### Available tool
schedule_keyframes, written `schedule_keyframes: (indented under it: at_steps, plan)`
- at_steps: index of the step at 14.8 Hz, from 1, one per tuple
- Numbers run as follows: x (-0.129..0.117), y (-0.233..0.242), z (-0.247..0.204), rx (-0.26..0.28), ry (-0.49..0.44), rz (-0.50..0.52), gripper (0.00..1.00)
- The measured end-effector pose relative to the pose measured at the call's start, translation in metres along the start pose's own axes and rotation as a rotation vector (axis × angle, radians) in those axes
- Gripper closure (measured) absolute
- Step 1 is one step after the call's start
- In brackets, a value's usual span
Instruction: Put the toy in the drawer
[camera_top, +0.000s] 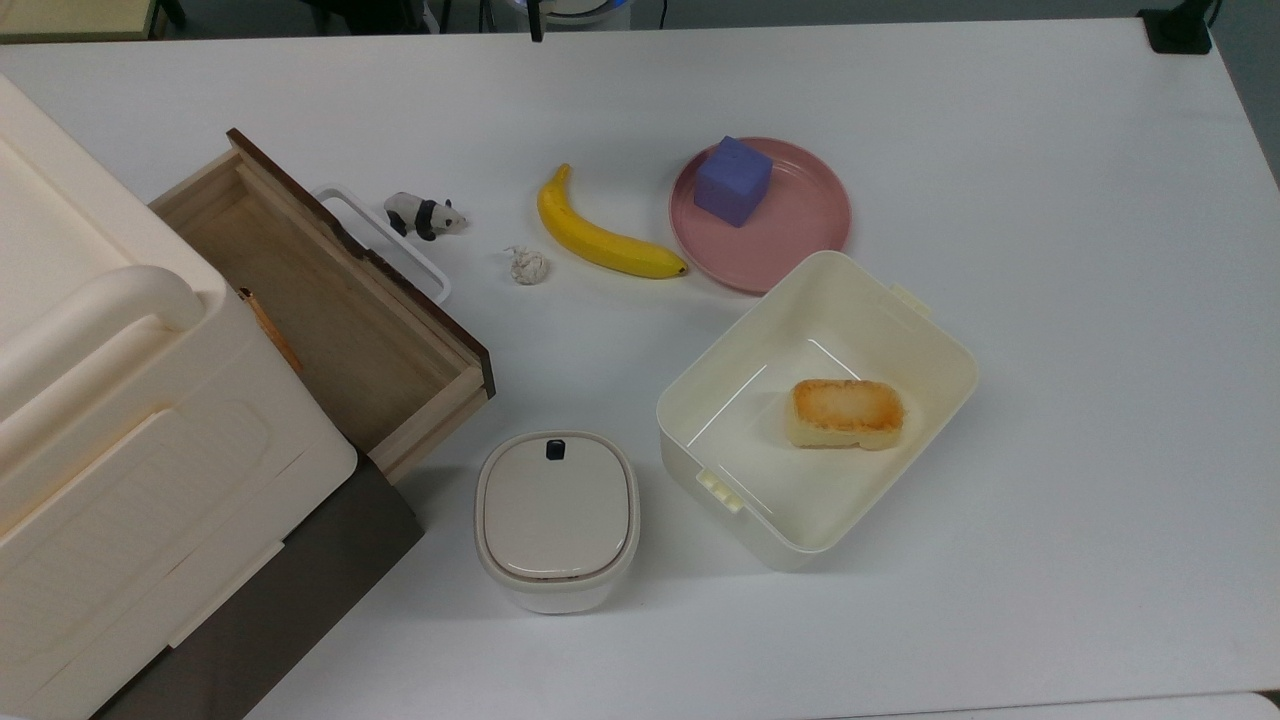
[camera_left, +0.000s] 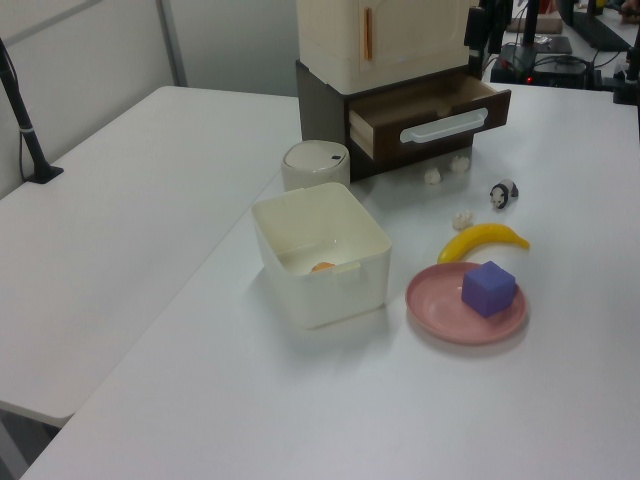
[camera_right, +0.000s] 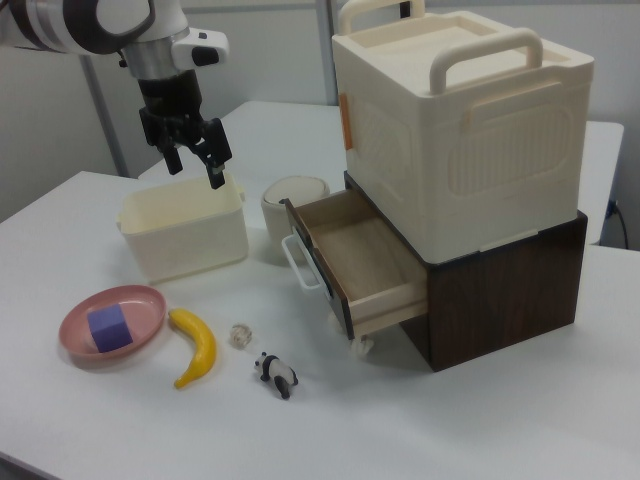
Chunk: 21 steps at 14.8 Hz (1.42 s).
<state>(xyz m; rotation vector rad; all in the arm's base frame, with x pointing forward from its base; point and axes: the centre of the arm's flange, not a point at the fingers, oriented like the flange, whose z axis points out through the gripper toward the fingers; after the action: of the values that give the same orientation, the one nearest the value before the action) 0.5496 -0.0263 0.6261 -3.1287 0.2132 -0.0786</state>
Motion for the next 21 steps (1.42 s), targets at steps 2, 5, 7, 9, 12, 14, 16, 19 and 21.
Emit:
schedule_keyframes:
  at_steps: [2,5,7,9,12,14,16,19,21]
  plan:
    - [-0.004,0.001,0.004,-0.003,-0.036,-0.049,0.00]
    - [-0.013,0.011,0.017,-0.069,-0.132,-0.167,0.00]
    - [-0.015,0.022,0.030,-0.106,-0.175,-0.231,0.00]
    - [-0.016,0.037,0.048,-0.113,-0.202,-0.253,0.00]
    - [-0.016,0.048,0.085,-0.121,-0.214,-0.261,0.00]
    - [-0.018,0.048,0.110,-0.127,-0.221,-0.266,0.00]
    - [-0.021,0.047,0.136,-0.133,-0.213,-0.250,0.00]
    - [-0.029,0.047,0.183,-0.182,-0.197,-0.224,0.00]
    - [-0.032,0.042,0.215,-0.205,-0.169,-0.192,0.00]
